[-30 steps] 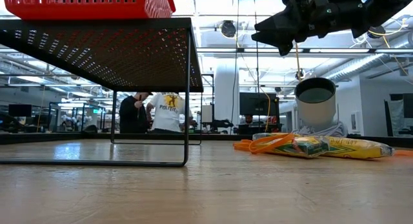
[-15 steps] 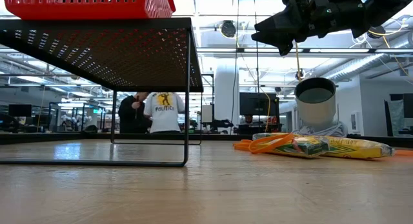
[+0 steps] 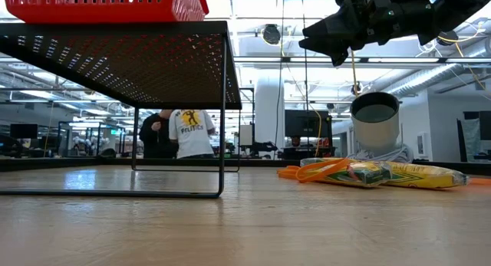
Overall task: Pick & Place Office Desk Supplies
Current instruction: Put the purple spring keychain into the top red basket on the shelf, then put the green spring keychain into the top red basket on the shelf
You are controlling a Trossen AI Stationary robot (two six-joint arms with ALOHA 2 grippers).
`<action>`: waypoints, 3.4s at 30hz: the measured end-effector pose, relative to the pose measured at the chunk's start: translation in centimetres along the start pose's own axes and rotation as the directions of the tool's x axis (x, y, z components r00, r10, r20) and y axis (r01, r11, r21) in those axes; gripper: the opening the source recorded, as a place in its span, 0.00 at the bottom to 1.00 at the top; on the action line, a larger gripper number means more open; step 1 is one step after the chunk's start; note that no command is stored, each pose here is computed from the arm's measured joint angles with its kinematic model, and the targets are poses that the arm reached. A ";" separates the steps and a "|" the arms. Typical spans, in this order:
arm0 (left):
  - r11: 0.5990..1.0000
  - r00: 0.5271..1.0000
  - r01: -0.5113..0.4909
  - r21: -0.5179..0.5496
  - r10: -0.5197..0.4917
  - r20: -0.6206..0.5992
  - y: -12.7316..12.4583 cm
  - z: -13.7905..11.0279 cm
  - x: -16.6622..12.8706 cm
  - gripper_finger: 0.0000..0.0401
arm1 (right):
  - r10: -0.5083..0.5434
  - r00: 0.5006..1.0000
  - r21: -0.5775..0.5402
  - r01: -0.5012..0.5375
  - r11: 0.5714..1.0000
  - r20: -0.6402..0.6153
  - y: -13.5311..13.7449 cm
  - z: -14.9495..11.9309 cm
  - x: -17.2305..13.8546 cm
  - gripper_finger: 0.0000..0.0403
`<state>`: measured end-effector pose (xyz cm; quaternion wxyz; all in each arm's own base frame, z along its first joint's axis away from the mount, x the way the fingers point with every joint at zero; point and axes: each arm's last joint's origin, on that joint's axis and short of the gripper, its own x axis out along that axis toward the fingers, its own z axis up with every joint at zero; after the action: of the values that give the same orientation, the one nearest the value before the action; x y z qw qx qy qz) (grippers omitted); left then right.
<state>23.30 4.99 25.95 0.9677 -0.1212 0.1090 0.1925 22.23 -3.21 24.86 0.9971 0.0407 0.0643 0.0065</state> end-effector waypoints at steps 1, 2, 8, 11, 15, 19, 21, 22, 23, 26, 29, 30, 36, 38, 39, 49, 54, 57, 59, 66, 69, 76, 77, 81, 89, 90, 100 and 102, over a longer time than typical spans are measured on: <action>1.000 1.000 -0.007 0.000 0.007 0.001 0.0 0.0 0.0 0.32 | 0.000 1.000 0.000 0.000 1.000 0.000 0.0 0.0 0.0 0.39; 1.000 1.000 -0.013 0.000 0.013 0.003 0.0 0.0 0.0 0.36 | 0.000 1.000 0.000 0.000 1.000 0.000 0.0 0.0 0.0 0.39; 1.000 1.000 -0.013 0.002 0.013 0.006 0.0 0.0 0.0 0.52 | 0.000 1.000 0.000 0.000 1.000 0.000 0.0 0.0 0.0 0.39; 1.000 1.000 -0.007 -0.002 0.007 0.029 0.0 0.4 -0.4 0.56 | 0.000 1.000 0.000 0.000 1.000 0.000 0.0 0.0 0.0 0.39; 1.000 0.995 0.010 -0.014 -0.009 0.095 0.0 1.5 -1.7 0.59 | 0.000 1.000 0.003 0.001 1.000 -0.015 0.0 -0.1 0.0 0.39; 1.000 0.992 0.020 -0.019 -0.018 0.128 0.0 2.0 -2.6 0.60 | -0.004 0.996 0.028 0.006 1.000 -0.085 0.0 -0.8 0.0 0.39; 1.000 0.990 0.023 -0.021 -0.020 0.139 0.0 2.2 -2.8 0.60 | -0.005 0.989 0.057 0.014 0.998 -0.150 -0.1 -1.5 -0.1 0.39; 0.999 0.990 0.025 -0.020 -0.022 0.137 -0.1 2.2 -2.8 0.60 | -0.006 0.982 0.072 0.020 0.997 -0.190 -0.1 -1.8 -0.2 0.39; 0.999 0.991 0.026 -0.019 -0.023 0.134 -0.1 2.1 -2.8 0.60 | -0.007 0.972 0.088 0.029 0.996 -0.233 -0.1 -2.3 -0.3 0.39; 1.000 0.992 0.029 -0.012 -0.028 0.125 -0.2 2.0 -2.8 0.60 | -0.007 0.928 0.148 0.067 0.987 -0.374 -0.1 -3.6 -0.7 0.39; 1.000 0.995 0.024 -0.006 -0.023 0.101 -0.2 1.7 -2.4 0.60 | -0.005 0.876 0.210 0.121 0.970 -0.481 0.0 -4.8 -1.2 0.39; 1.000 0.996 0.021 -0.004 -0.021 0.092 -0.2 1.6 -2.3 0.60 | -0.004 0.866 0.235 0.140 0.962 -0.501 0.0 -5.2 -1.4 0.38; 1.000 0.997 0.014 0.000 -0.014 0.069 -0.2 1.2 -1.6 0.60 | 0.000 0.812 0.384 0.275 0.881 -0.583 0.0 -8.5 -2.4 0.38; 1.000 0.998 0.013 -0.001 -0.013 0.067 -0.2 1.1 -1.5 0.60 | -0.007 0.791 0.408 0.322 0.854 -0.612 -0.1 -9.6 -2.8 0.38; 1.000 0.998 0.012 0.000 -0.012 0.065 -0.2 1.1 -1.4 0.60 | -0.023 0.780 0.410 0.354 0.841 -0.625 -0.1 -10.1 -3.1 0.38; 1.000 0.997 0.014 -0.002 -0.013 0.071 -0.2 1.1 -1.4 0.60 | -0.193 0.702 0.359 0.557 0.748 -0.686 -0.5 -13.3 -4.7 0.38; 1.000 0.997 0.013 -0.002 -0.013 0.070 -0.2 1.1 -1.4 0.60 | -0.243 0.718 0.340 0.564 0.753 -0.653 -0.6 -14.3 -4.9 0.38; 1.000 0.997 0.014 -0.003 -0.013 0.072 -0.2 1.1 -1.4 0.60 | -0.246 0.737 0.315 0.532 0.786 -0.630 -0.4 -15.0 -4.9 0.38; 1.000 0.997 0.016 -0.004 -0.015 0.082 -0.3 1.2 -1.4 0.60 | -0.256 0.741 0.278 0.514 0.812 -0.621 -0.3 -15.4 -5.0 0.38; 1.000 0.994 0.022 -0.004 -0.022 0.110 -0.3 1.5 -1.5 0.60 | -0.394 0.681 0.091 0.560 0.824 -0.617 -0.3 -15.9 -5.1 0.38; 1.000 0.994 0.022 -0.003 -0.022 0.111 -0.3 1.5 -1.5 0.60 | -0.463 0.643 0.033 0.604 0.796 -0.610 -0.5 -16.1 -5.2 0.38; 1.000 0.994 0.022 -0.002 -0.021 0.110 -0.3 1.5 -1.5 0.60 | -0.509 0.604 -0.012 0.637 0.771 -0.614 -0.7 -16.5 -5.2 0.36; 1.000 0.994 0.022 -0.002 -0.021 0.110 -0.3 1.5 -1.5 0.60 | -0.508 0.603 -0.011 0.638 0.770 -0.615 -0.7 -16.5 -5.2 0.35; 1.000 0.994 0.022 -0.002 -0.021 0.110 -0.3 1.5 -1.5 0.60 | -0.509 0.603 -0.009 0.640 0.769 -0.614 -0.7 -16.5 -5.2 0.26; 1.000 0.994 0.021 -0.001 -0.021 0.109 -0.3 1.5 -1.5 0.60 | -0.506 0.620 0.005 0.635 0.772 -0.599 -0.7 -16.4 -5.0 0.06; 1.000 0.994 0.021 -0.001 -0.021 0.109 -0.3 1.5 -1.5 0.60 | -0.503 0.631 0.008 0.628 0.778 -0.591 -0.7 -16.3 -4.9 0.05; 1.000 0.995 0.019 0.000 -0.019 0.101 -0.3 1.4 -1.5 0.60 | -0.495 0.756 0.010 0.552 0.834 -0.428 -0.7 -14.5 -4.0 0.10; 1.000 0.995 0.020 -0.001 -0.019 0.101 -0.3 1.4 -1.5 0.60 | -0.497 0.778 0.008 0.541 0.841 -0.384 -0.7 -14.0 -3.8 0.10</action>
<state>22.35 4.60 27.72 0.9737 -0.1132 0.0588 0.1889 16.67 -2.84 11.45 0.9256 0.0781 0.2586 -0.2652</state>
